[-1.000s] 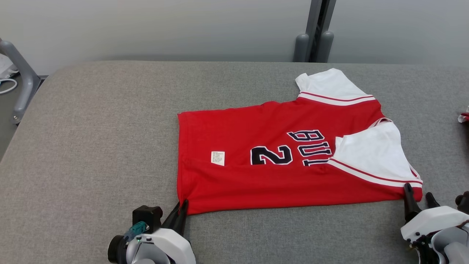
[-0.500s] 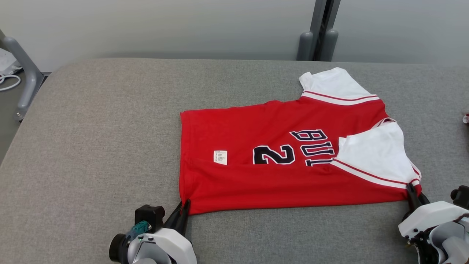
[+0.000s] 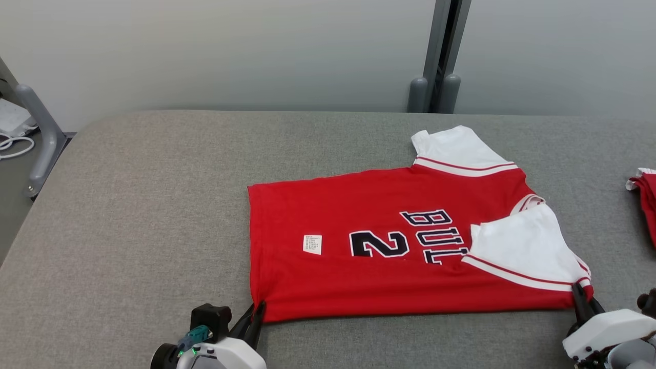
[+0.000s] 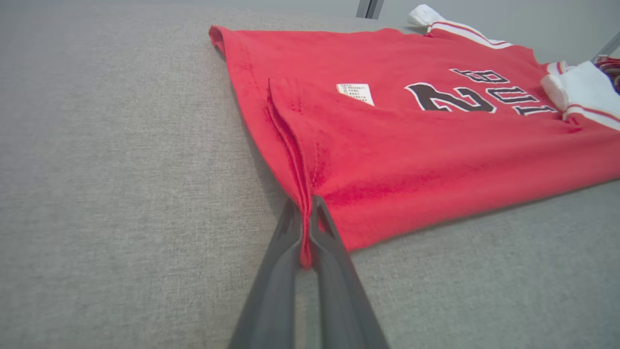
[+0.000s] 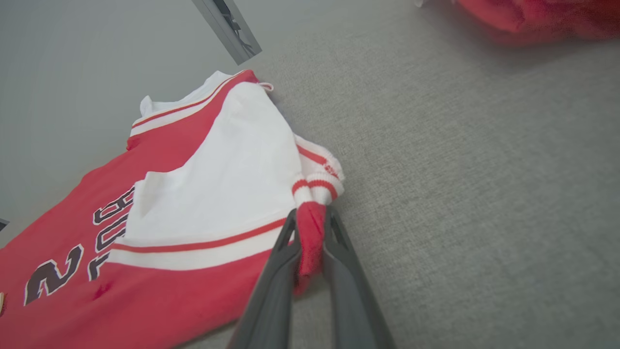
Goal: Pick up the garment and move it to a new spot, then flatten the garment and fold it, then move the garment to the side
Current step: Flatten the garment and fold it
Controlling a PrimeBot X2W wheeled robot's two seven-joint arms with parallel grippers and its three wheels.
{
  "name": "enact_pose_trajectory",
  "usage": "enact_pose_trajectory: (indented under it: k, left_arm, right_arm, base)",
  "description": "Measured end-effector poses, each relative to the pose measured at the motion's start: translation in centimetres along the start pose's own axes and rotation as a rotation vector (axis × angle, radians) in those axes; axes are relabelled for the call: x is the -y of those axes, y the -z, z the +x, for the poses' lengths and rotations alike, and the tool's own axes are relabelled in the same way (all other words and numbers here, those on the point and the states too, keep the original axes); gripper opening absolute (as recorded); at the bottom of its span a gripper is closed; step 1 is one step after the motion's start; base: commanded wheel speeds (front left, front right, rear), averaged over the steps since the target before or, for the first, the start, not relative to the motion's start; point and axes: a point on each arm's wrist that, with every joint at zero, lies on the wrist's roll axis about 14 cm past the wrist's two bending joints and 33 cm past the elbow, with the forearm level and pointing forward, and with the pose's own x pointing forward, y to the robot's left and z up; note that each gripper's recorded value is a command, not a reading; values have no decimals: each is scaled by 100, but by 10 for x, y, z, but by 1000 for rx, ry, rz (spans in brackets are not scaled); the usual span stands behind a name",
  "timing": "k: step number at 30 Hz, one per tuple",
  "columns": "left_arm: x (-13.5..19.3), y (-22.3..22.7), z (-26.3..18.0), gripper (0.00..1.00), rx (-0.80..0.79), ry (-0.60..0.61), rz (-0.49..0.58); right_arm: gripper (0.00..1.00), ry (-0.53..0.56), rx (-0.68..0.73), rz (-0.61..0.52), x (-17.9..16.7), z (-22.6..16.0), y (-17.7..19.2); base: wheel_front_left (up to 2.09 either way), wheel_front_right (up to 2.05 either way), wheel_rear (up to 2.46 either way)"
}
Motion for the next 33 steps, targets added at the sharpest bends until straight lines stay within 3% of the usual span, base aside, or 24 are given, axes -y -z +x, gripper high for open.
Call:
enact_pose_trajectory:
  k: [14,23,24,25,26,27,28,29,33]
  left_arm:
    - [-4,15,-20,0,-18,22,47]
    - [0,45,-39,0,-88,33,31]
    - [1,47,-40,0,-96,37,31]
    - [2,48,-41,0,-103,38,26]
    - [2,49,-42,0,-108,40,21]
    - [2,49,-42,18,-112,40,20]
    - [1,48,-43,76,-108,33,22]
    - [0,47,-43,100,-103,28,25]
    - [-6,40,-44,100,-87,6,22]
  right_arm:
    - [0,72,-10,157,28,-43,30]
    - [0,103,-8,202,42,-62,41]
    - [20,108,-3,208,44,-63,40]
    - [100,111,4,213,45,-62,37]
    - [100,115,9,222,47,-62,35]
    - [100,117,14,219,49,-62,32]
    - [100,121,24,216,51,-62,28]
    - [100,122,34,214,53,-61,24]
    - [100,114,59,175,55,-60,12]
  base:
    - [0,0,0]
    - [0,0,0]
    - [0,0,0]
    - [0,0,0]
    - [0,0,0]
    - [0,0,0]
    - [0,0,0]
    - [0,0,0]
    - [0,0,0]
